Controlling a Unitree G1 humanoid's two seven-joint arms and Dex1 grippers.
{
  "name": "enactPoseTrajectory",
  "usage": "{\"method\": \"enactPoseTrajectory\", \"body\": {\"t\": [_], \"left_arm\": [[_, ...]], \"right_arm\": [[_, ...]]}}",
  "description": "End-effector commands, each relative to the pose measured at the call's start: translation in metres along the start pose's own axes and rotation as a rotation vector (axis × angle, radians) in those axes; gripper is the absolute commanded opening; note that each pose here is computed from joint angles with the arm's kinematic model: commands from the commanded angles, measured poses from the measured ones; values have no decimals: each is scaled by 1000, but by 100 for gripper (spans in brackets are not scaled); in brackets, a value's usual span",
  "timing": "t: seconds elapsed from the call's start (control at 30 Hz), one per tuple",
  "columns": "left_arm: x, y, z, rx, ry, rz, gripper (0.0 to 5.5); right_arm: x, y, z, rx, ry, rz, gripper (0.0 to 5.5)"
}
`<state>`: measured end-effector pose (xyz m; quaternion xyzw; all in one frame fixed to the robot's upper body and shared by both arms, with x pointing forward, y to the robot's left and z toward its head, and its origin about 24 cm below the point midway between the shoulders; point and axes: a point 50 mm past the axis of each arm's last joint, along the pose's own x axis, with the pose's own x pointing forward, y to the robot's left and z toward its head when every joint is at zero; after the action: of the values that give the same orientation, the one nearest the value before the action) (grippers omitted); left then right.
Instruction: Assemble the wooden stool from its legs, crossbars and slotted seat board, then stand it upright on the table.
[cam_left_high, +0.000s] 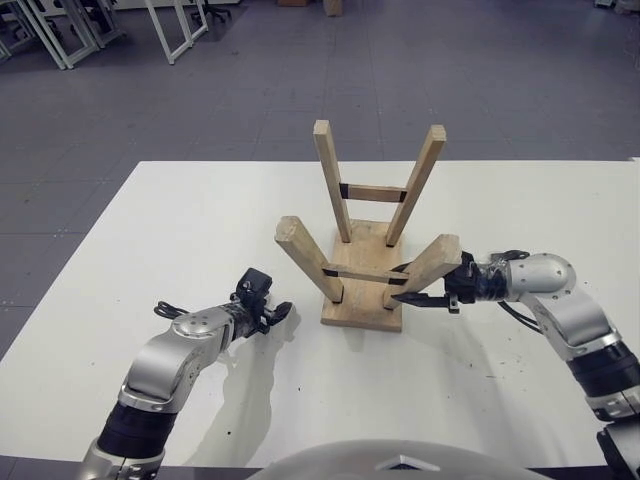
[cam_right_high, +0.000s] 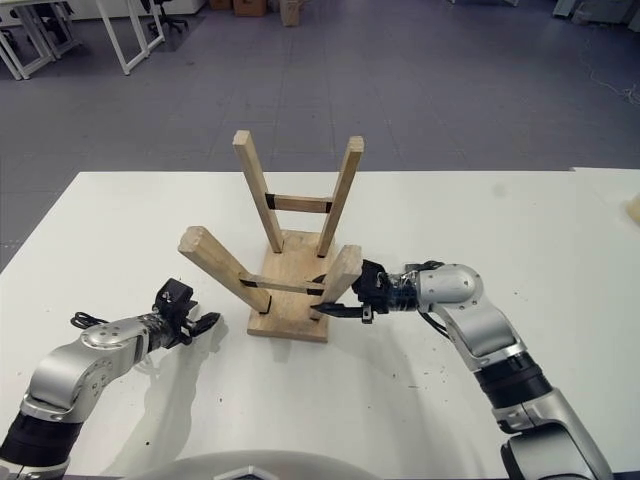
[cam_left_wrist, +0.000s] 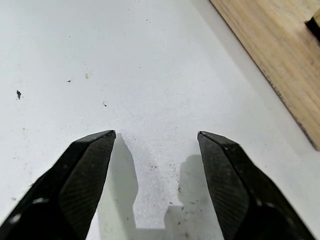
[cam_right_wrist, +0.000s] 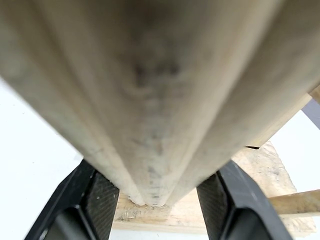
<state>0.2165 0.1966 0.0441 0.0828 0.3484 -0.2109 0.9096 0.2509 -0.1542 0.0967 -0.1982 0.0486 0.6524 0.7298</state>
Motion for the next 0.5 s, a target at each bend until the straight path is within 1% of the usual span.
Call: {"method": "enactPoseTrajectory", "body": {"t": [0.03,0.17,0.23,0.4,0.5], "left_arm": [[1,1,2,-9,-12,10,307],[2,-1,2,-9,-14,8,307],[3,-3,2,-11,-16,7,306],[3,-6,1,-24,-19,10,306],[2,-5,-1,-25,-18,18,306]], "right_arm": [[2,19,-30,66,166,64,202],[2,7,-25,57,162,48,202],[0,1,-22,70,160,41,273],[-6,-10,-17,43,176,23,358],[-18,-14,-20,-12,247,12,418]]}}
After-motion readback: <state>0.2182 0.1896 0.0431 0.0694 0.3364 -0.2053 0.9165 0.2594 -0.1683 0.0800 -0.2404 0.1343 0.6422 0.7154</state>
